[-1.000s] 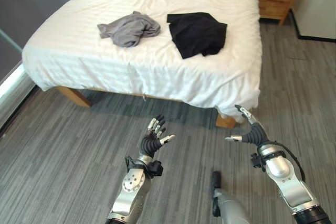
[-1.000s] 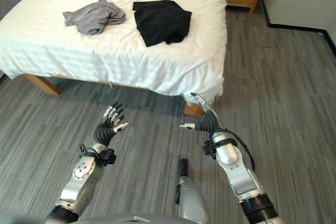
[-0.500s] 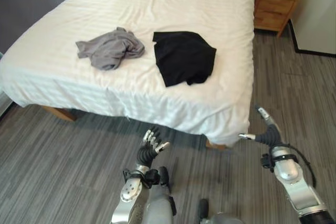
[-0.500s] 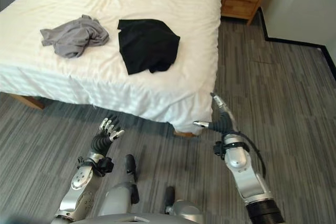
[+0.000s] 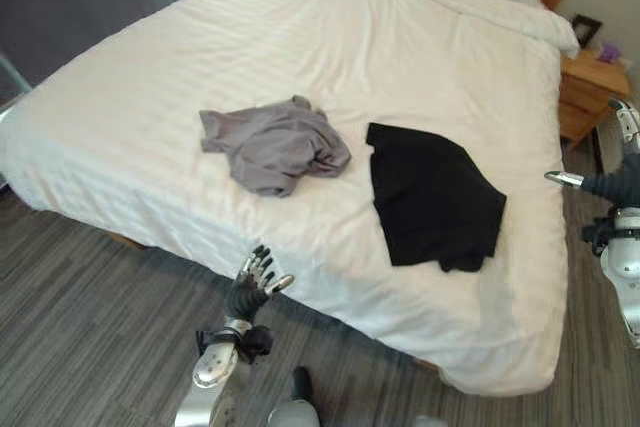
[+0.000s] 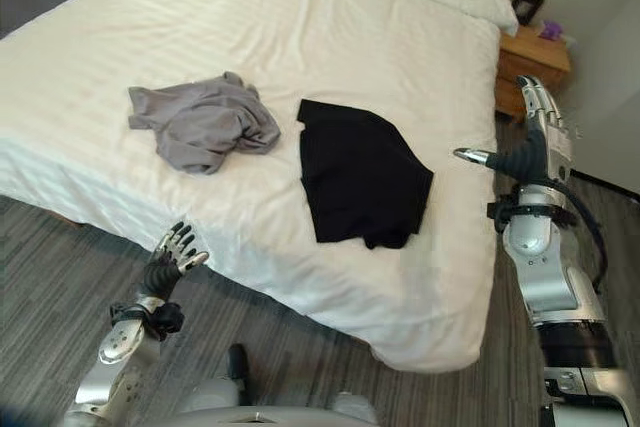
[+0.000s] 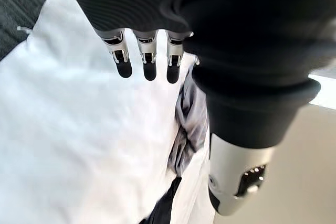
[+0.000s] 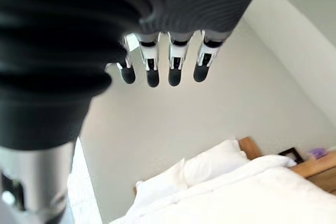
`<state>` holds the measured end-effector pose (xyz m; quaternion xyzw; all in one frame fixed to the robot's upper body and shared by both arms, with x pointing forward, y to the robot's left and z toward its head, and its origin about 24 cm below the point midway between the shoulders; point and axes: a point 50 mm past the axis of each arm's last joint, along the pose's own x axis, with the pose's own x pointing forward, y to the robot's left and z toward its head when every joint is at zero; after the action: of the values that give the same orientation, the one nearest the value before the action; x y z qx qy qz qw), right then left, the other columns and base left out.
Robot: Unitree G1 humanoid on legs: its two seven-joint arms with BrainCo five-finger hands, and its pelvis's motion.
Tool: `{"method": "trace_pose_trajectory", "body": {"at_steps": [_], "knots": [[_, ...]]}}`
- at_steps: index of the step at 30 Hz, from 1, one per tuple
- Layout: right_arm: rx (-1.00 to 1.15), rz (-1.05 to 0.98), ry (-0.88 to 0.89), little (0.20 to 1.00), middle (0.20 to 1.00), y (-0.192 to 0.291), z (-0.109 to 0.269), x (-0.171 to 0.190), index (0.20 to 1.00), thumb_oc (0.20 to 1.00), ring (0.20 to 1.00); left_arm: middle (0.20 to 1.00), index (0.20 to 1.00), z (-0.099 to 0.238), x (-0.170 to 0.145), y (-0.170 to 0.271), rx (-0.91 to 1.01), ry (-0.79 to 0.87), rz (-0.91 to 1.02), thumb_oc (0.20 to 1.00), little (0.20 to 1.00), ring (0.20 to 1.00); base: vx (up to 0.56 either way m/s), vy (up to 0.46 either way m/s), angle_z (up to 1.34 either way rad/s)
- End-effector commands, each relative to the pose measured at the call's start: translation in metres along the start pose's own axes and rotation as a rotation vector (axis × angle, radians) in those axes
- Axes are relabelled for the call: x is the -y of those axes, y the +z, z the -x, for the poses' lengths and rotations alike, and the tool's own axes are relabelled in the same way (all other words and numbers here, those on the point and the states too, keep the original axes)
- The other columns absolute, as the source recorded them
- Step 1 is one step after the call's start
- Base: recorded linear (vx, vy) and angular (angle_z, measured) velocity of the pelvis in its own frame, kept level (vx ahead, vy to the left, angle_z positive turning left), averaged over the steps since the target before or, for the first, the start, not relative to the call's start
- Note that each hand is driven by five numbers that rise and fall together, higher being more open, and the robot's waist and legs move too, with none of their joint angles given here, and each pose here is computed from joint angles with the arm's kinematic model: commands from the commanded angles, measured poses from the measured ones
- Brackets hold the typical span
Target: Pick up bed clothes into laundry basket.
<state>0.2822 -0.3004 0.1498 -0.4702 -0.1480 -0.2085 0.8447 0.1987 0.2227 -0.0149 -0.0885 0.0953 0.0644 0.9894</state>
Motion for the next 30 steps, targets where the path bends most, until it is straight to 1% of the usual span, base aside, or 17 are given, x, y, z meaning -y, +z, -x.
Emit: {"method": "trace_pose_trajectory", "body": {"at_steps": [1,3,4,5,6,7,8,9,10,11,12,16,18,23,24,25,30], "knots": [[-0.167,-0.026,0.029,1.000,1.000,-0.027,-0.010,-0.005,1.000,1.000,1.000,1.000,1.000,0.007,-0.003,0.012,0.056,-0.036,0.015,1.000,1.000,1.000,0.30,-0.035,0.63],[-0.222,-0.034,0.085,1.000,1.000,-0.036,-0.005,-0.021,1.000,1.000,1.000,1.000,1.000,0.008,-0.009,0.010,0.047,-0.006,0.024,1.000,1.000,1.000,0.18,-0.051,0.67],[-0.344,-0.061,0.178,1.000,1.000,-0.051,0.010,-0.050,1.000,1.000,1.000,1.000,1.000,0.008,-0.013,0.007,0.036,0.016,0.020,1.000,1.000,1.000,0.15,-0.062,0.73],[-0.340,-0.064,0.179,1.000,1.000,-0.050,0.008,-0.051,1.000,1.000,1.000,1.000,1.000,0.008,-0.014,0.008,0.038,0.020,0.020,1.000,1.000,1.000,0.21,-0.107,0.79],[-0.536,-0.121,0.283,1.000,1.000,-0.074,0.042,-0.083,1.000,1.000,1.000,1.000,1.000,0.011,-0.016,0.000,0.005,0.037,0.028,1.000,1.000,1.000,0.19,-0.103,0.73],[-0.630,-0.154,0.334,1.000,1.000,-0.083,0.061,-0.099,1.000,1.000,1.000,1.000,1.000,0.014,-0.022,-0.004,-0.011,0.066,0.034,1.000,1.000,1.000,0.18,-0.106,0.71],[-0.629,-0.155,0.334,1.000,1.000,-0.083,0.060,-0.099,1.000,1.000,1.000,1.000,1.000,0.014,-0.022,-0.004,-0.010,0.066,0.034,1.000,1.000,1.000,0.09,-0.089,0.81],[-0.705,-0.187,0.372,1.000,1.000,-0.088,0.077,-0.112,1.000,1.000,1.000,1.000,1.000,0.016,-0.024,-0.008,-0.027,0.083,0.044,1.000,1.000,1.000,0.14,-0.103,0.62],[-0.818,-0.233,0.468,1.000,1.000,-0.093,0.108,-0.132,1.000,1.000,1.000,1.000,1.000,0.022,-0.032,-0.018,-0.065,0.132,0.067,1.000,1.000,1.000,0.16,-0.101,0.43],[-0.818,-0.233,0.468,1.000,1.000,-0.093,0.108,-0.132,1.000,1.000,1.000,1.000,1.000,0.022,-0.032,-0.018,-0.065,0.132,0.067,1.000,1.000,1.000,0.19,-0.129,0.01],[-0.854,-0.252,0.528,1.000,1.000,-0.093,0.125,-0.142,1.000,1.000,1.000,1.000,1.000,0.022,-0.040,-0.020,-0.072,0.185,0.067,1.000,1.000,1.000,0.09,-0.070,-0.05],[-0.736,-0.253,0.553,1.000,1.000,-0.078,0.118,-0.143,1.000,1.000,1.000,1.000,1.000,0.017,-0.050,-0.014,-0.025,0.274,0.083,1.000,1.000,1.000,0.07,-0.092,-0.01],[-0.701,-0.252,0.553,1.000,1.000,-0.074,0.114,-0.142,1.000,1.000,1.000,1.000,1.000,0.015,-0.049,-0.015,-0.023,0.281,0.094,1.000,1.000,1.000,0.01,-0.037,-0.16],[-0.471,-0.279,0.580,1.000,1.000,-0.037,0.090,-0.145,1.000,1.000,1.000,1.000,1.000,0.013,-0.042,-0.031,-0.068,0.304,0.171,1.000,1.000,1.000,0.03,-0.030,-0.13],[-0.461,-0.300,0.590,0.652,0.652,-0.031,0.091,-0.149,0.652,0.652,0.652,1.000,1.000,0.012,-0.039,-0.034,-0.077,0.299,0.192,1.000,1.000,1.000,0.04,-0.033,-0.09],[-0.457,-0.317,0.596,0.206,0.206,-0.028,0.090,-0.153,0.206,0.206,0.206,1.000,1.000,0.011,-0.037,-0.036,-0.082,0.294,0.202,1.000,1.000,1.000,0.02,-0.025,-0.03],[-0.443,-0.324,0.612,0.200,0.200,-0.021,0.086,-0.157,0.200,0.200,0.200,1.000,1.000,0.008,-0.036,-0.035,-0.086,0.273,0.207,1.000,1.000,1.000,0.00,-0.010,0.02]]}}
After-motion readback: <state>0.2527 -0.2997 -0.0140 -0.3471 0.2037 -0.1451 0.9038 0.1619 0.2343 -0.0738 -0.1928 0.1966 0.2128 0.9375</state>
